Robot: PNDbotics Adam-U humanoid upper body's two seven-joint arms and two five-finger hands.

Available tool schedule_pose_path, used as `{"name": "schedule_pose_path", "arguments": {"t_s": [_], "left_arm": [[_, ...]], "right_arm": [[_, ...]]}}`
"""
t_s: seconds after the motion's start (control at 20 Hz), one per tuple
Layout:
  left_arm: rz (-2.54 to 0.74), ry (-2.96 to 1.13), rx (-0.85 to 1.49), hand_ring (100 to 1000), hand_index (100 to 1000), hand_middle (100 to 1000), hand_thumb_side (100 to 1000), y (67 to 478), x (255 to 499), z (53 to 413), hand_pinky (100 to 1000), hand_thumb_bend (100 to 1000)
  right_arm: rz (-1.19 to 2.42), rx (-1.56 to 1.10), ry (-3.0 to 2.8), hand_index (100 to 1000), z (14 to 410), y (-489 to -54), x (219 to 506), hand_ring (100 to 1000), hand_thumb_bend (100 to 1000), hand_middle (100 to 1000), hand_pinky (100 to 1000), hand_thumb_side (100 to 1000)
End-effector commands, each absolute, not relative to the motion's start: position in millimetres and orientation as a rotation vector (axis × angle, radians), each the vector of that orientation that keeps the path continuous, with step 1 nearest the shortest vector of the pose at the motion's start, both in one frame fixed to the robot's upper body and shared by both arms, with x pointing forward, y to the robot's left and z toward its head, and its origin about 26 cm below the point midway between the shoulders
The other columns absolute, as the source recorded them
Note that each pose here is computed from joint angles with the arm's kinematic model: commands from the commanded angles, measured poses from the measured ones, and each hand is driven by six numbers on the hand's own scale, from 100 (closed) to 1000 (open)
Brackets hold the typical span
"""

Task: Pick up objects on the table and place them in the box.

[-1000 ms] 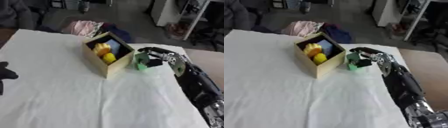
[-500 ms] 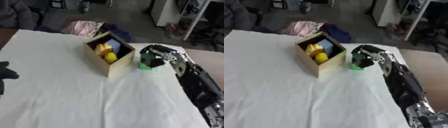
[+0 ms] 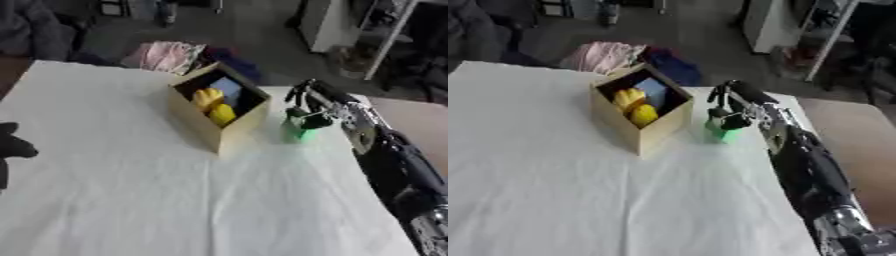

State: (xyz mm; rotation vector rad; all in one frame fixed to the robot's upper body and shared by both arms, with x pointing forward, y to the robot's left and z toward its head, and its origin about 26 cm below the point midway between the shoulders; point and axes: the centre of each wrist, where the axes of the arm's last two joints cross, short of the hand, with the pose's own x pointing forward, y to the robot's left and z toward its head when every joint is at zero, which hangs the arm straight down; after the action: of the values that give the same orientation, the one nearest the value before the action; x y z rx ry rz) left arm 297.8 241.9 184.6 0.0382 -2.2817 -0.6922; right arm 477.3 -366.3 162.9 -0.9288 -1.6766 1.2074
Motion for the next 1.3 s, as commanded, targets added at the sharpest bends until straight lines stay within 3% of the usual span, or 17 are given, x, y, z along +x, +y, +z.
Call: {"name": "schedule_pose_path", "arguments": {"t_s": [0.05,0.4,1.3], "left_arm": [[-0.693,-2.300,0.049,666,830,610,556,244.0,296.0,190.6,769,100],[-0.690,-2.302,0.049,667,830,611,556,244.6,296.1,190.8,770,100],[-0.685,-2.304,0.047,669,829,611,556,245.8,295.9,190.5,771,100]], "right_arm": [[1.201,-0.966,-1.690,704,181.4,-375.1,476.7,294,100,406,272,168],[1.202,-0.943,-1.682,664,181.9,-376.0,476.5,232,100,335,203,155],[1.199,-0.963,-1.794,589,204.1,-369.2,478.0,170,100,239,130,126]]}}
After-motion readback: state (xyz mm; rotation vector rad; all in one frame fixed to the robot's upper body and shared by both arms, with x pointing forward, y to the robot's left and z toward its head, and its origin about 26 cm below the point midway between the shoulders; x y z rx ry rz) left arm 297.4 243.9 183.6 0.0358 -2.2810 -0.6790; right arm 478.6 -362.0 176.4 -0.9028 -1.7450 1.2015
